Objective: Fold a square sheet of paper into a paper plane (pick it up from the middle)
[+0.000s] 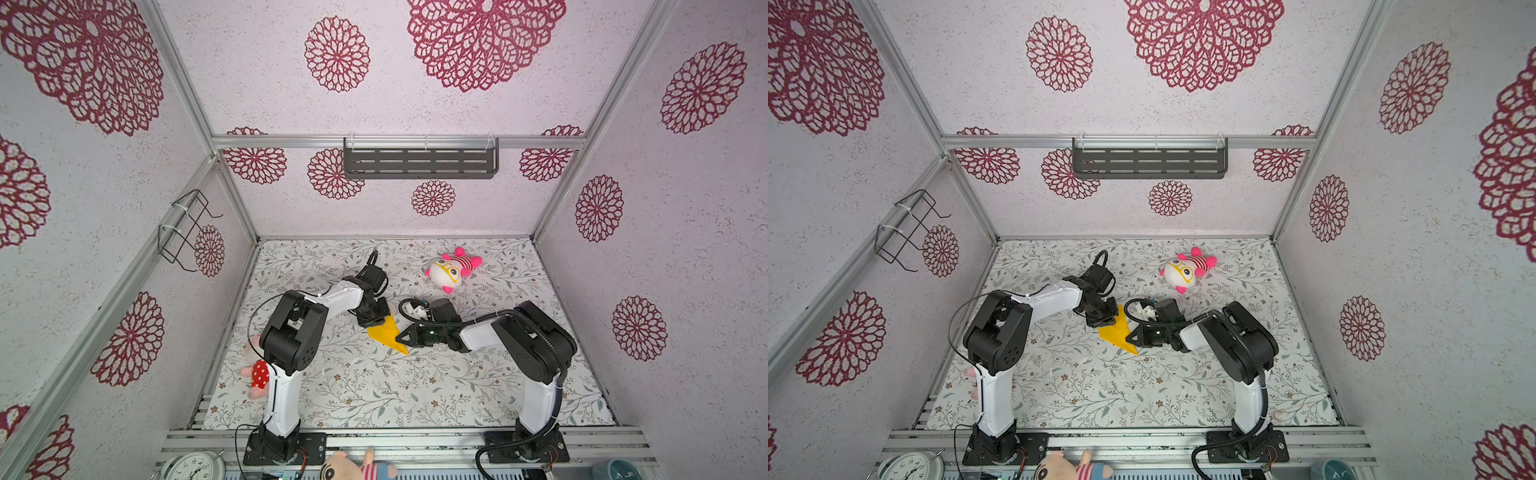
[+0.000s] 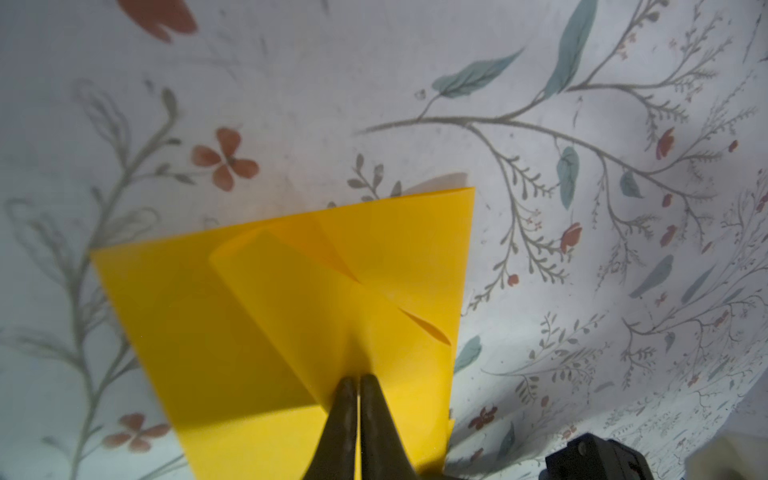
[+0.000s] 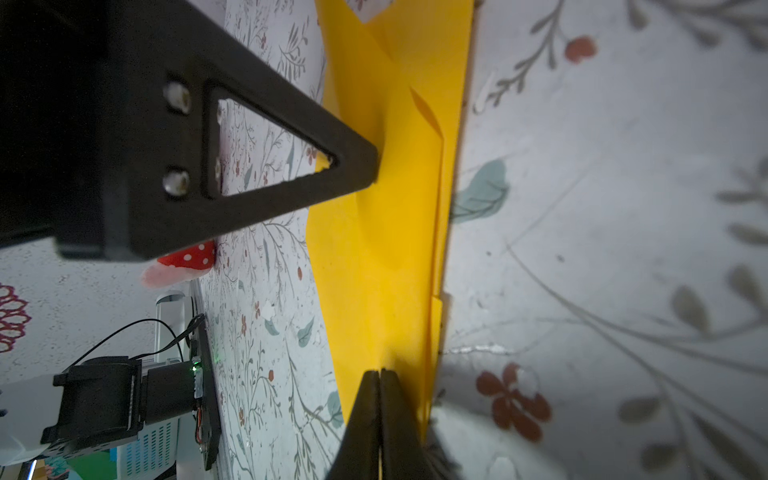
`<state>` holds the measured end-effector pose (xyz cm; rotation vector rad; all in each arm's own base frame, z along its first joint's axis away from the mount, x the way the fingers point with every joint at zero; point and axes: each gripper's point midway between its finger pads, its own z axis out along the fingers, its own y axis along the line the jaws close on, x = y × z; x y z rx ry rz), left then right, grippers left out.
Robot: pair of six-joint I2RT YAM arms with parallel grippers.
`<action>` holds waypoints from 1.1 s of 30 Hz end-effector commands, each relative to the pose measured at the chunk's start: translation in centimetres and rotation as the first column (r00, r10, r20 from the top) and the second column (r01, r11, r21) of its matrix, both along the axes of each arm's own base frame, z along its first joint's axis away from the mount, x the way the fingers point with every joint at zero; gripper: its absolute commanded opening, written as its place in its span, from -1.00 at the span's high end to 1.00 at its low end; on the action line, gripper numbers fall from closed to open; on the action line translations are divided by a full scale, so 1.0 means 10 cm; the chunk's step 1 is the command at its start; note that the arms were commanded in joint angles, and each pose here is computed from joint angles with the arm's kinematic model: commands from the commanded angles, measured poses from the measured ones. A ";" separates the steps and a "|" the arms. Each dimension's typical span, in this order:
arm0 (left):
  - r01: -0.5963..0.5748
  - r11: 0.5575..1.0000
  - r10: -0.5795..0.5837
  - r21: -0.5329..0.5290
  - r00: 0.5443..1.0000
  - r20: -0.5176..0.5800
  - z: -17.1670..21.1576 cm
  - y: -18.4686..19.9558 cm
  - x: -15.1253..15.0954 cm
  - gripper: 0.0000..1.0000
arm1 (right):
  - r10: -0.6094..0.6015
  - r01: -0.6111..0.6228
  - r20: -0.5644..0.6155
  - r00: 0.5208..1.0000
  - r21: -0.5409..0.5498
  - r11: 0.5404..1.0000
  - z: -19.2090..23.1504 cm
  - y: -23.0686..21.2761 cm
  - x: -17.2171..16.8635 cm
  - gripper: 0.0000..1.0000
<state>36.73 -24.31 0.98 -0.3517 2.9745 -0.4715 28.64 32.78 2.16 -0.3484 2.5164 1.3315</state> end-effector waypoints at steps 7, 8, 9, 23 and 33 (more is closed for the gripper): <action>0.014 0.972 -0.007 0.233 1.000 -0.029 -0.22 0.38 -0.04 0.85 | -0.064 0.042 -0.101 0.993 -0.205 0.978 -0.55 -0.31 -0.16 0.85; 0.019 0.969 -0.012 0.246 0.999 -0.033 -0.24 0.41 -0.03 0.85 | -0.064 0.042 -0.103 0.993 -0.207 0.978 -0.55 -0.31 -0.16 0.85; 0.022 0.967 -0.013 0.255 0.999 -0.038 -0.25 0.44 -0.02 0.85 | -0.065 0.042 -0.103 0.993 -0.208 0.977 -0.55 -0.31 -0.16 0.85; 0.011 0.926 0.015 0.376 0.998 -0.067 -0.46 0.85 0.16 0.90 | -0.066 0.042 -0.106 0.992 -0.214 0.976 -0.57 -0.31 -0.15 0.86; 0.011 0.899 0.014 0.438 0.998 -0.054 -0.46 1.13 0.37 0.90 | -0.069 0.045 -0.105 0.992 -0.218 0.975 -0.59 -0.32 -0.15 0.86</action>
